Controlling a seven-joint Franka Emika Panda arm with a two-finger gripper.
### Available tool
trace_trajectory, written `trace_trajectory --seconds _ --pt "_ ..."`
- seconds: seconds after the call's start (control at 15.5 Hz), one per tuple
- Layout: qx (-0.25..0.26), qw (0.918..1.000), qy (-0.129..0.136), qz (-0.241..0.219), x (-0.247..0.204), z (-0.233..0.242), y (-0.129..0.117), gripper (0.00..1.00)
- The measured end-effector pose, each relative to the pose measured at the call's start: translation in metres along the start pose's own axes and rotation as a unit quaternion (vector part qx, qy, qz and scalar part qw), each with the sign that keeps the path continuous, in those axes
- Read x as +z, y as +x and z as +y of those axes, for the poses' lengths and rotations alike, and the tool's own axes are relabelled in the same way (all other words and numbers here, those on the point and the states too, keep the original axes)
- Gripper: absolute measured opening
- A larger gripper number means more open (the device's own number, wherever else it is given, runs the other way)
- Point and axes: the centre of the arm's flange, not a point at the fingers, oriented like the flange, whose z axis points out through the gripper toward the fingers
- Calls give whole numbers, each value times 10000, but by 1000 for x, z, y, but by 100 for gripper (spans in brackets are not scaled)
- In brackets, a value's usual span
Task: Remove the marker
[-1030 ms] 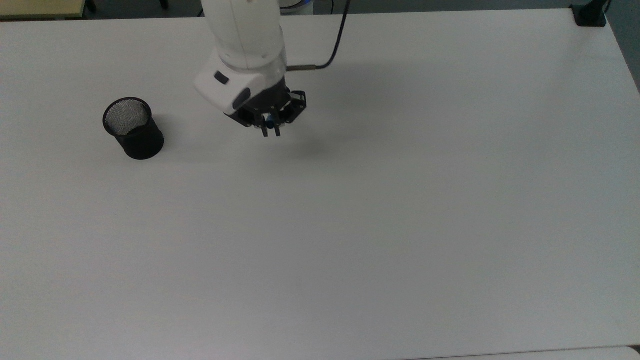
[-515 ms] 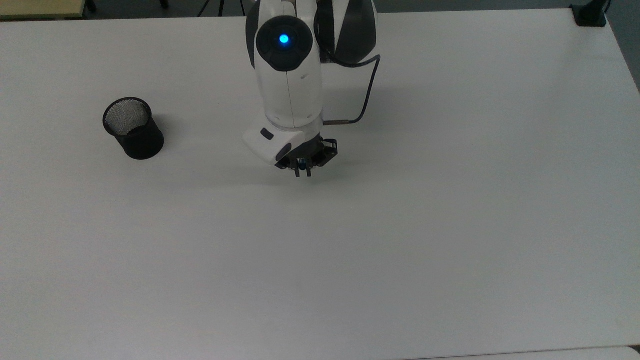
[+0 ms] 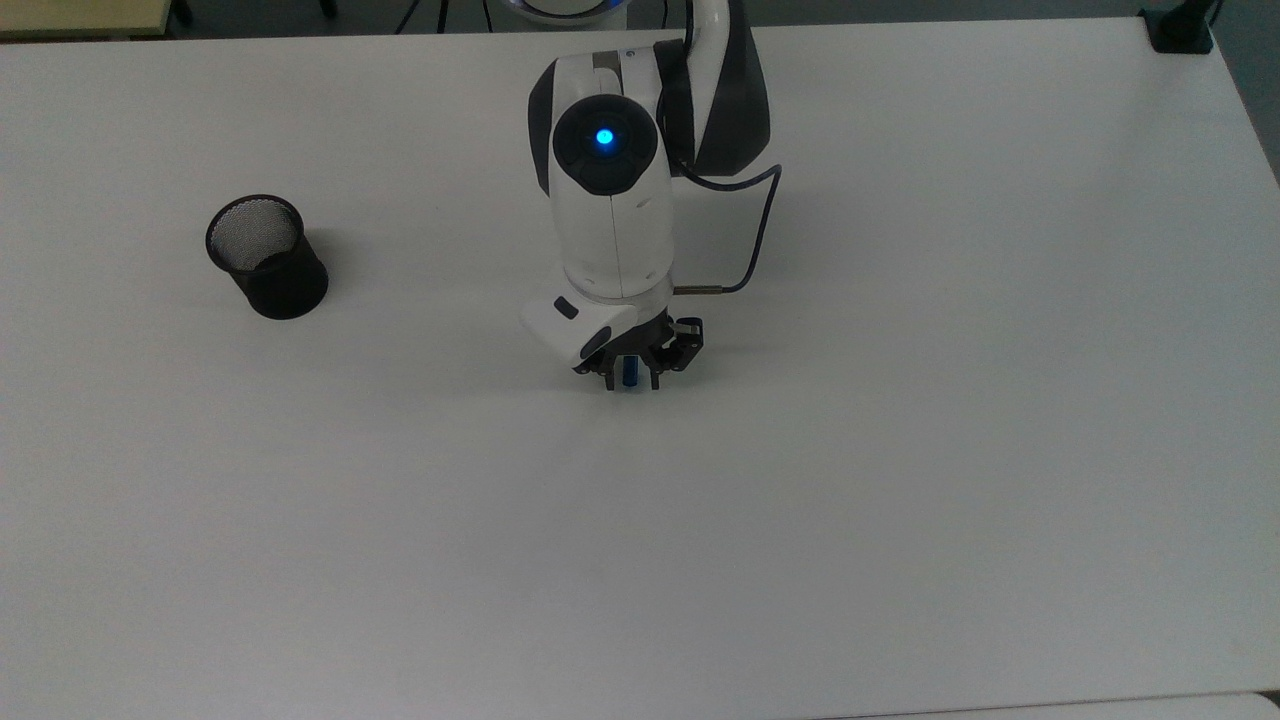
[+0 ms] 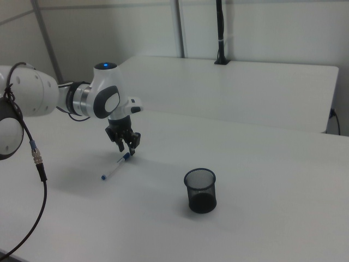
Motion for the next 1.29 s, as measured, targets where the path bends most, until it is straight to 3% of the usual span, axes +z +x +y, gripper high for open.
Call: trace_trajectory --seconds 0.32,0.39,0.71,0.97,1.29 --pt "0 9999 -106 16 -29 -1 1 95" --pt "3 9999 -133 -38 -46 0 -1 100" --pt "227 9995 -182 -136 -174 23 -32 100" --pt "605 9978 -203 -195 -268 69 -76 100" --pt "1039 9940 -219 -266 -319 115 -114 100"
